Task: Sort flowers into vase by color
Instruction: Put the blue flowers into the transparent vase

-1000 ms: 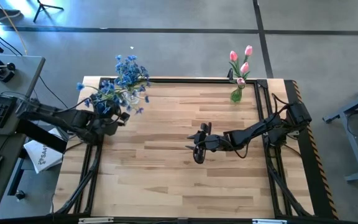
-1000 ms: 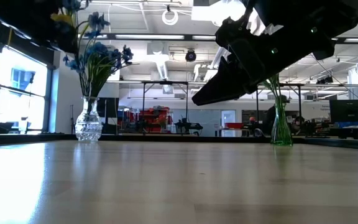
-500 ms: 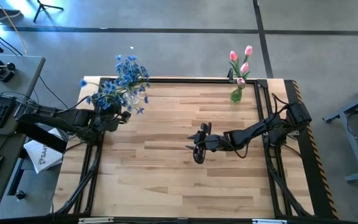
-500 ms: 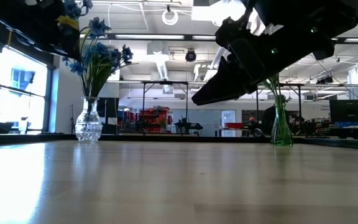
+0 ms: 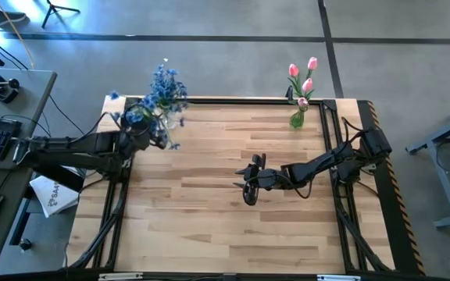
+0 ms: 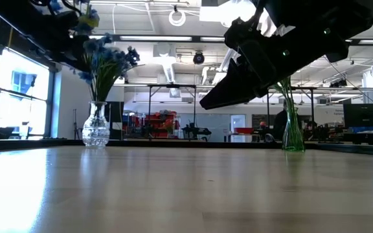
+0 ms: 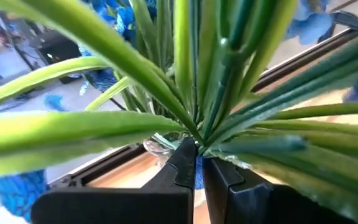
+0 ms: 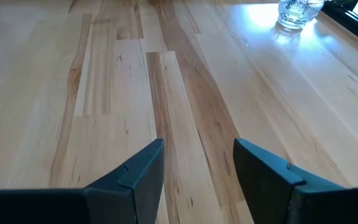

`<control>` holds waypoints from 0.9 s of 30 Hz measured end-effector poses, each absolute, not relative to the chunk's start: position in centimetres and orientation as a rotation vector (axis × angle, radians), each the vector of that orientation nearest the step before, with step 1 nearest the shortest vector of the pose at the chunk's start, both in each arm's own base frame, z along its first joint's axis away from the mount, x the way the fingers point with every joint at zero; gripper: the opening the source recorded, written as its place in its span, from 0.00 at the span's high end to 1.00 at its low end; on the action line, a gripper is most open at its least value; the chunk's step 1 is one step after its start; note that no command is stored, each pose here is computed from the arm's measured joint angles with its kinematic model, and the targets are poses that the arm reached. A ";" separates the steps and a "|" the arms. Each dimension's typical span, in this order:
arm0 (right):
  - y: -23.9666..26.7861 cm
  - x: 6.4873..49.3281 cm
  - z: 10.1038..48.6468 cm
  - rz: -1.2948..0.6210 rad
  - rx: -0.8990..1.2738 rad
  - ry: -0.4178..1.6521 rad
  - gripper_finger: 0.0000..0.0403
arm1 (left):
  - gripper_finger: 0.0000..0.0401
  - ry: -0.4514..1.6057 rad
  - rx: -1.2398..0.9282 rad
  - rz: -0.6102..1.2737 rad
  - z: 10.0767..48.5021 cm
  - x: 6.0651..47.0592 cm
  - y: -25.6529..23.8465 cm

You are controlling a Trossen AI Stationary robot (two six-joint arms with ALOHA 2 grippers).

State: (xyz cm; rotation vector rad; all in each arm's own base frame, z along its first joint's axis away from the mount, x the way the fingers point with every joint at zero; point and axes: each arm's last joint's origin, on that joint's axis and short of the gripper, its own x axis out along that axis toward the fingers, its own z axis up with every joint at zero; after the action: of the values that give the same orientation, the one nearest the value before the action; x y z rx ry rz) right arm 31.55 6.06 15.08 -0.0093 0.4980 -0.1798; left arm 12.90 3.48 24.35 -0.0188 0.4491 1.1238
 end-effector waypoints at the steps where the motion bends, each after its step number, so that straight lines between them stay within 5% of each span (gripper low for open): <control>1: 6.1 31.5 15.1 -0.180 -0.009 0.498 0.53 | 1.00 0.449 -0.028 1.114 24.4 13.0 3.7; 27: 6.1 31.5 15.1 -0.181 -0.002 0.497 0.53 | 1.00 0.455 -0.169 1.022 27.6 12.6 6.0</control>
State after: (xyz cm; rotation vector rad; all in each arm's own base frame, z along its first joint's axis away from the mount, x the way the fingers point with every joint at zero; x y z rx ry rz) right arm 31.55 6.06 15.08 -0.0018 0.4973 -0.1813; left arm 12.58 5.98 27.64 -0.1692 0.4547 1.0219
